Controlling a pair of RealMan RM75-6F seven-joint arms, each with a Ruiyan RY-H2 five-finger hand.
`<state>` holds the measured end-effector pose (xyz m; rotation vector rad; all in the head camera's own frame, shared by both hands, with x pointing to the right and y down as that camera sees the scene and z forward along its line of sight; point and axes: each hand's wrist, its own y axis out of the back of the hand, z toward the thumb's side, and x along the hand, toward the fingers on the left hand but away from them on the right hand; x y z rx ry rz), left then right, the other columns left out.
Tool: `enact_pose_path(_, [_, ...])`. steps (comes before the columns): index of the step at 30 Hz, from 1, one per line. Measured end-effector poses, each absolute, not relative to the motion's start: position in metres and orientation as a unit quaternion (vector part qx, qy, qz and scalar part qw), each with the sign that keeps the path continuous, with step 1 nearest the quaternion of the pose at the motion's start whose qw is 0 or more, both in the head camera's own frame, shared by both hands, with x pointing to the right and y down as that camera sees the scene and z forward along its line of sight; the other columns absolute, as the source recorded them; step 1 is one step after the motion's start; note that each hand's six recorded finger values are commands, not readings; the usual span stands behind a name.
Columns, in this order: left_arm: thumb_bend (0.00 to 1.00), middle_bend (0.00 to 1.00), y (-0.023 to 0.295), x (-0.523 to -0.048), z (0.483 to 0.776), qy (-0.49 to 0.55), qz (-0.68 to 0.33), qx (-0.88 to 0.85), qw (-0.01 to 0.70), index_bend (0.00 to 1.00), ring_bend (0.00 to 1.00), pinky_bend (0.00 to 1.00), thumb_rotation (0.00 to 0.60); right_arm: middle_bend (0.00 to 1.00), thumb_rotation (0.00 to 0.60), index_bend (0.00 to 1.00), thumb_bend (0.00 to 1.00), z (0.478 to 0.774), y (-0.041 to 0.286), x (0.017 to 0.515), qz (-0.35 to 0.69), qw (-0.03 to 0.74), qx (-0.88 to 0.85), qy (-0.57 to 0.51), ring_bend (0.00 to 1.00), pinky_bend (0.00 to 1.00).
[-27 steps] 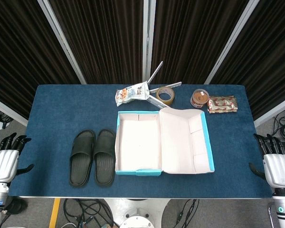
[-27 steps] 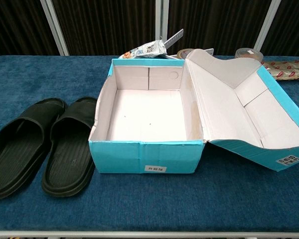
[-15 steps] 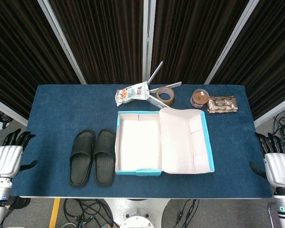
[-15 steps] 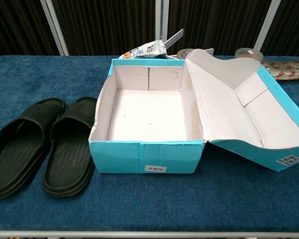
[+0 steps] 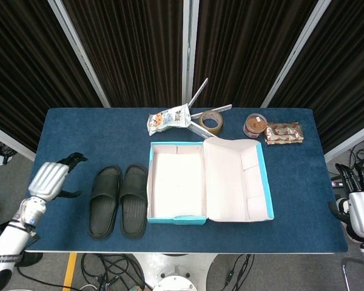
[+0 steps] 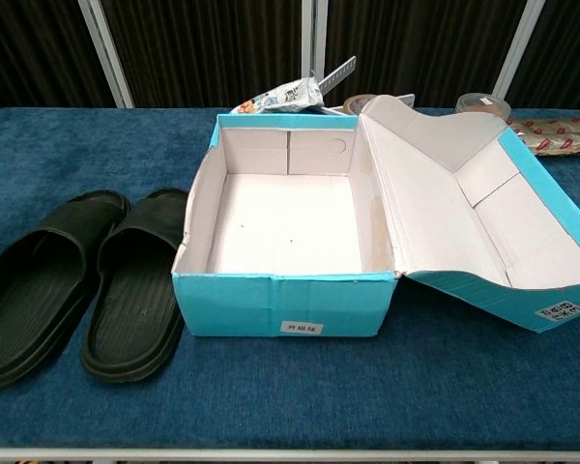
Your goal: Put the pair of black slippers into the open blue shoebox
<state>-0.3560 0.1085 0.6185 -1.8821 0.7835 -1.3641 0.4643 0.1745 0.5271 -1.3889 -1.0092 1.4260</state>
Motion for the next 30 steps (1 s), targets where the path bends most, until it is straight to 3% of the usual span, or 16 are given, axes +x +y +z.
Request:
enact_pose_path(4, [0.06, 0.15, 0.099, -0.325, 0.635, 0.266, -0.524, -0.741, 0.325, 0.14, 0.66, 0.89, 0.6, 0.12, 0.6, 0.03, 0.12, 0.527, 0.175, 0.466, 0.576, 0.436, -0.559, -0.407, 0.0, 0.08])
enact_pose_path(14, [0.04, 0.07, 0.108, -0.27, 0.674, 0.202, -0.541, -0.765, 0.284, 0.1, 0.66, 0.9, 0.6, 0.12, 0.6, 0.03, 0.12, 0.533, 0.18, 0.476, 0.58, 0.42, -0.564, -0.411, 0.0, 0.08])
enact_pose_path(30, [0.04, 0.07, 0.128, -0.219, 0.709, 0.153, -0.563, -0.778, 0.232, 0.1, 0.69, 0.95, 0.6, 0.12, 0.6, 0.03, 0.12, 0.537, 0.187, 0.486, 0.577, 0.407, -0.572, -0.417, 0.0, 0.08])
